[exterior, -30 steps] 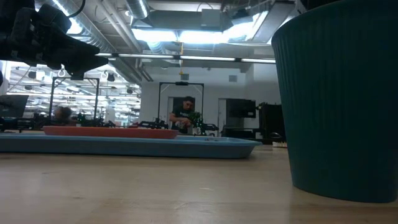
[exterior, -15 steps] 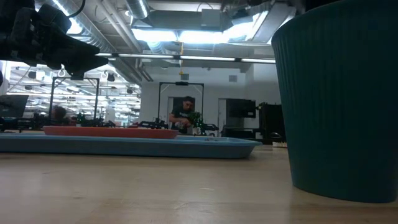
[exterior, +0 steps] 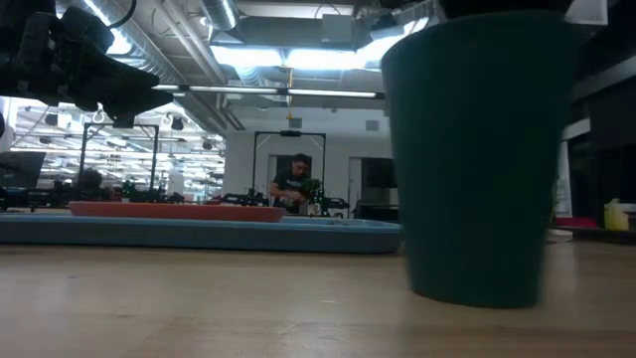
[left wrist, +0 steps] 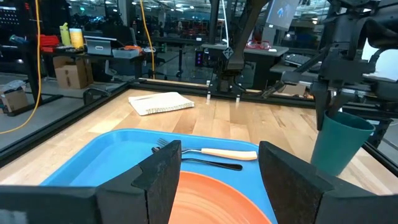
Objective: Pick and place plate/cup/fork/spoon on tray
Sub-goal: Put the dark blue cup on the blue serving tray at the top right of the orange plate
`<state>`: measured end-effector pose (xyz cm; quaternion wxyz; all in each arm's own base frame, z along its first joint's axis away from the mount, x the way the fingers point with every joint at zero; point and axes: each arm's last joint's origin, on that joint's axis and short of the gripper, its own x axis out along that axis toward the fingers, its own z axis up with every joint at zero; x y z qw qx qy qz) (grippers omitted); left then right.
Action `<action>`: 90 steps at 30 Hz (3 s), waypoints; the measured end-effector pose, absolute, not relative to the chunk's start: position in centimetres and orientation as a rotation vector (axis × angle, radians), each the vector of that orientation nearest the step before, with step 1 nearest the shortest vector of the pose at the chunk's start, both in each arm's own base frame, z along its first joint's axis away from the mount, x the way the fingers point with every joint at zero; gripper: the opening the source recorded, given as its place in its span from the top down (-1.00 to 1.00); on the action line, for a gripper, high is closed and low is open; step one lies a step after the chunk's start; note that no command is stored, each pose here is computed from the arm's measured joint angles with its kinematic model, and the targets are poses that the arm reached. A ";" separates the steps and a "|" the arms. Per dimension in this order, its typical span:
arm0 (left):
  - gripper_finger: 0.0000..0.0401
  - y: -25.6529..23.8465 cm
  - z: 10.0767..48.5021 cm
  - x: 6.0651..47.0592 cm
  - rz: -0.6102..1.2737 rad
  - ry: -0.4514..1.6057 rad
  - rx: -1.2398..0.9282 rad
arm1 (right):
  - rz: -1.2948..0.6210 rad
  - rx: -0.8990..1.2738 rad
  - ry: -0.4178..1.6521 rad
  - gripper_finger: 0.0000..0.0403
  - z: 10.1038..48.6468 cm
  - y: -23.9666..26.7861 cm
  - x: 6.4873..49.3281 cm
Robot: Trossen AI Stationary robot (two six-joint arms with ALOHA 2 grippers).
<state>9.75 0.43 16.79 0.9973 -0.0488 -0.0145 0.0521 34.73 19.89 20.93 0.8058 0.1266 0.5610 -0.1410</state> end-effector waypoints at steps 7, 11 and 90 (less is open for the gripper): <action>-0.04 0.4 16.8 9.8 0.104 -0.029 -0.097 | -0.416 0.353 1.079 0.97 24.3 18.9 35.7; -0.04 0.4 16.8 9.8 0.104 -0.029 -0.098 | -0.526 0.340 0.961 0.98 28.9 17.5 36.3; -0.04 0.4 16.8 9.8 0.104 -0.029 -0.097 | -0.596 0.292 0.929 0.35 20.8 -14.3 40.7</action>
